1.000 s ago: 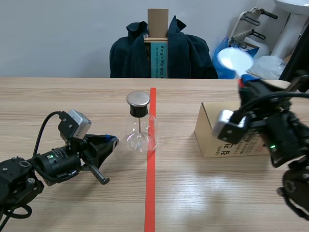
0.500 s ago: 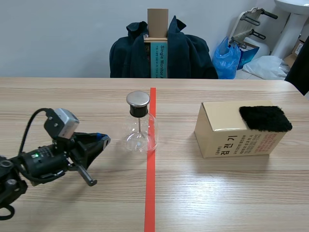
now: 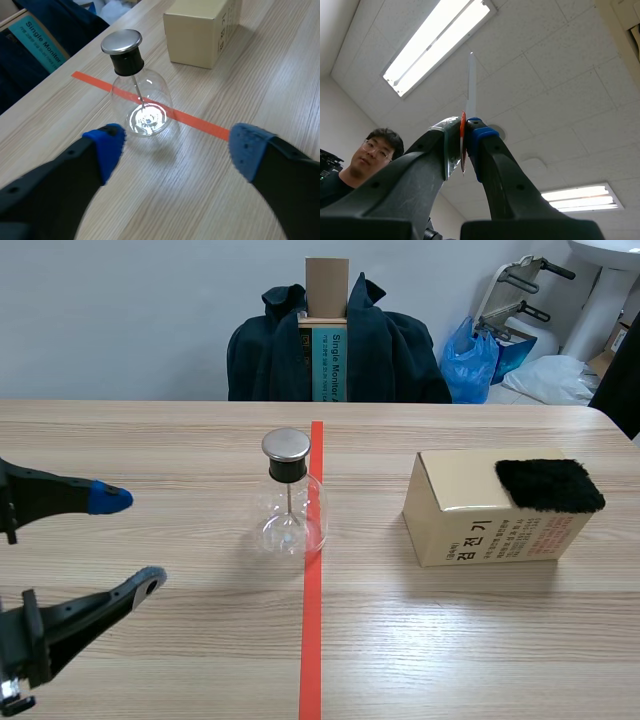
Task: Do the electroscope experiment.
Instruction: 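Rub the plate on the fur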
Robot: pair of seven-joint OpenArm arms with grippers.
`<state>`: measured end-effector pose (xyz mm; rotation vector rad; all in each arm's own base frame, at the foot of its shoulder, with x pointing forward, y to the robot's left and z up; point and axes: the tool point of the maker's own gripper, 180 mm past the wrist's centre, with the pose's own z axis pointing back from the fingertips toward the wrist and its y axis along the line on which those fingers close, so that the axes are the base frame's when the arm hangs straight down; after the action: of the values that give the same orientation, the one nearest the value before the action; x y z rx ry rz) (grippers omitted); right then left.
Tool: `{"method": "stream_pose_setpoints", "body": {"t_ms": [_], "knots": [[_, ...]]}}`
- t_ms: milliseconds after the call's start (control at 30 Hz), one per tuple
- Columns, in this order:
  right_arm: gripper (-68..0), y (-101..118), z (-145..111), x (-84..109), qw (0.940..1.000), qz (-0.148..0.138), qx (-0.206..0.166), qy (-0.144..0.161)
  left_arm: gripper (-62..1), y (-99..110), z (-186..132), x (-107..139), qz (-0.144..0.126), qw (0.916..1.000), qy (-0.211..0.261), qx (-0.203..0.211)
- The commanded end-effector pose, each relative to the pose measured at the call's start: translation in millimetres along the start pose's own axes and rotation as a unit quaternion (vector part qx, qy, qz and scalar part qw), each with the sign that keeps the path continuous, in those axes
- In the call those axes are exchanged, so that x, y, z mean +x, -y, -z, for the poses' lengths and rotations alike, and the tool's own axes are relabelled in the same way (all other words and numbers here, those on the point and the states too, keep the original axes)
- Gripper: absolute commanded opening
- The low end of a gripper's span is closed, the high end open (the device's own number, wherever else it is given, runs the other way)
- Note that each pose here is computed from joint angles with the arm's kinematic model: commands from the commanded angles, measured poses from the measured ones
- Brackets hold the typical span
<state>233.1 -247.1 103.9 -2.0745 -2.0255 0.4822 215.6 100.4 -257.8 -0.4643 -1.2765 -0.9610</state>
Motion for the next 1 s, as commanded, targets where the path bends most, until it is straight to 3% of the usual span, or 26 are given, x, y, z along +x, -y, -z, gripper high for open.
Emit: {"method": "stream_pose_setpoints", "body": {"t_ms": [0, 133, 233, 333, 500, 833, 967], "knots": [[-66.7, 19, 6, -3.2, 0.9990, -0.003, -0.045, -0.001, -7.3, -1, -6, 8, -0.017, 0.9996, 0.016, 0.014], [-66.7, 20, 7, -6.9, 0.9990, 0.007, -0.043, -0.012, -2.3, 8, -21, 23, -0.023, 0.9995, 0.006, 0.019], [-66.7, 4, 8, -4.3, 1.0000, -0.002, 0.000, -0.005, -2.2, 12, -29, 29, -0.032, 0.9993, -0.001, 0.022], [-66.7, 8, 8, -3.8, 1.0000, 0.002, -0.008, -0.004, 0.9, 13, -33, 32, -0.040, 0.9988, -0.004, 0.026], [-66.7, 9, 8, -7.0, 0.9997, 0.014, -0.013, -0.013, 0.9, 13, -34, 24, -0.050, 0.9980, -0.026, 0.029], [-66.7, 9, 7, -5.5, 0.9998, 0.013, -0.012, -0.009, 0.9, 13, -34, 24, -0.051, 0.9979, -0.026, 0.030], [-66.7, -6, 1, -5.3, 0.9995, 0.015, 0.026, -0.011, 0.9, 13, -34, 23, -0.051, 0.9979, -0.026, 0.030]]}}
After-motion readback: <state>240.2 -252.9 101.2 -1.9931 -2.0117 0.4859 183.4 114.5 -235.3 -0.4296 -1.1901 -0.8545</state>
